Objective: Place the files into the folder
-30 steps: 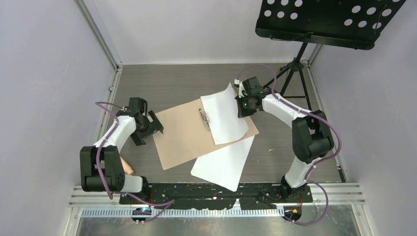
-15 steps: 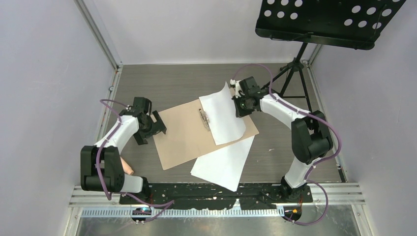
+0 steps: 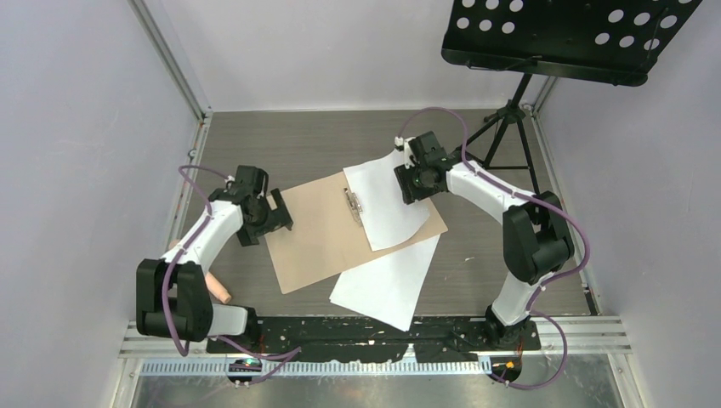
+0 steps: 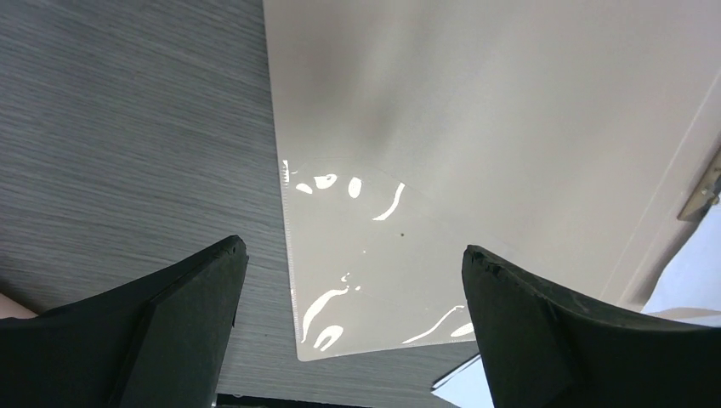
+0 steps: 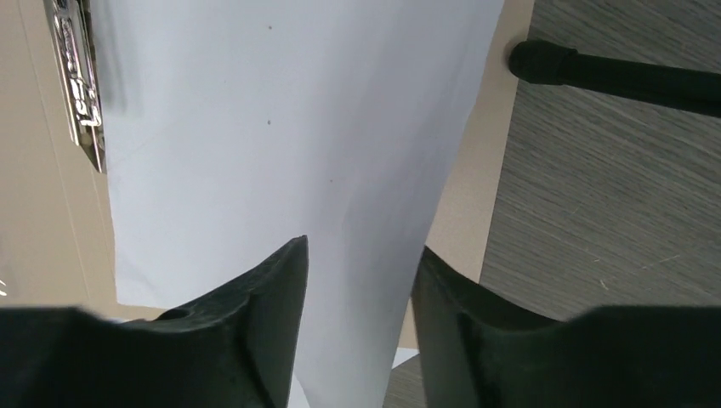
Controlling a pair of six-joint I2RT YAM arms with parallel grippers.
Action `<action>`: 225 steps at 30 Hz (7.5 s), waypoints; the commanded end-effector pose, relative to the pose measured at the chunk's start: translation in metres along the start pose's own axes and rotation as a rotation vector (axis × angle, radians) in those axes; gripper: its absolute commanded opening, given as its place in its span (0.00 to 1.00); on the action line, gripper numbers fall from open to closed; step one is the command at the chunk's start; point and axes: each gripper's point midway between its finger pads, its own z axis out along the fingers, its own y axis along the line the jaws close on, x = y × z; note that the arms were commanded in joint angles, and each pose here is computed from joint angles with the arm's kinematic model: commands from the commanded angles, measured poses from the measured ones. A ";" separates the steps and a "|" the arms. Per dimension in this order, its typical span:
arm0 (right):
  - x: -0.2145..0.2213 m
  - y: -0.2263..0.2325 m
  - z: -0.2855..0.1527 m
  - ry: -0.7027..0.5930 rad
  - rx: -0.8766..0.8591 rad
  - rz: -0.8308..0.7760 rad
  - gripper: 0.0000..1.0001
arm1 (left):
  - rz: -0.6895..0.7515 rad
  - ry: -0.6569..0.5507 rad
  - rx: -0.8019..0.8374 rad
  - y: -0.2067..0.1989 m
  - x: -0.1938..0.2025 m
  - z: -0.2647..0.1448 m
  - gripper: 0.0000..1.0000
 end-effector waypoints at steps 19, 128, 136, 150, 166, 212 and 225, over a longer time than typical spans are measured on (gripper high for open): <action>0.070 0.013 -0.111 -0.134 0.173 0.355 0.96 | 0.508 0.239 0.396 -0.097 0.177 -0.042 0.96; -0.013 0.087 -0.270 -0.527 -0.019 0.207 0.05 | 0.284 -0.047 0.384 -0.186 0.027 -0.090 0.73; -0.024 0.027 -0.240 -0.511 0.188 0.258 0.05 | 0.307 -0.147 0.096 -0.223 -0.038 -0.014 0.62; -0.061 0.021 -0.222 -0.508 0.169 0.210 0.05 | 0.372 -0.011 0.078 -0.247 -0.009 0.069 0.52; -0.071 0.027 -0.218 -0.528 0.118 0.197 0.05 | 0.405 0.076 0.112 -0.223 0.044 0.053 0.23; 0.014 -0.008 -0.062 -0.216 -0.126 0.599 0.06 | 0.411 0.105 0.312 -0.207 0.032 0.006 0.46; 0.033 0.006 -0.018 -0.130 0.011 0.467 0.06 | 0.403 0.122 0.283 -0.190 0.036 0.015 0.43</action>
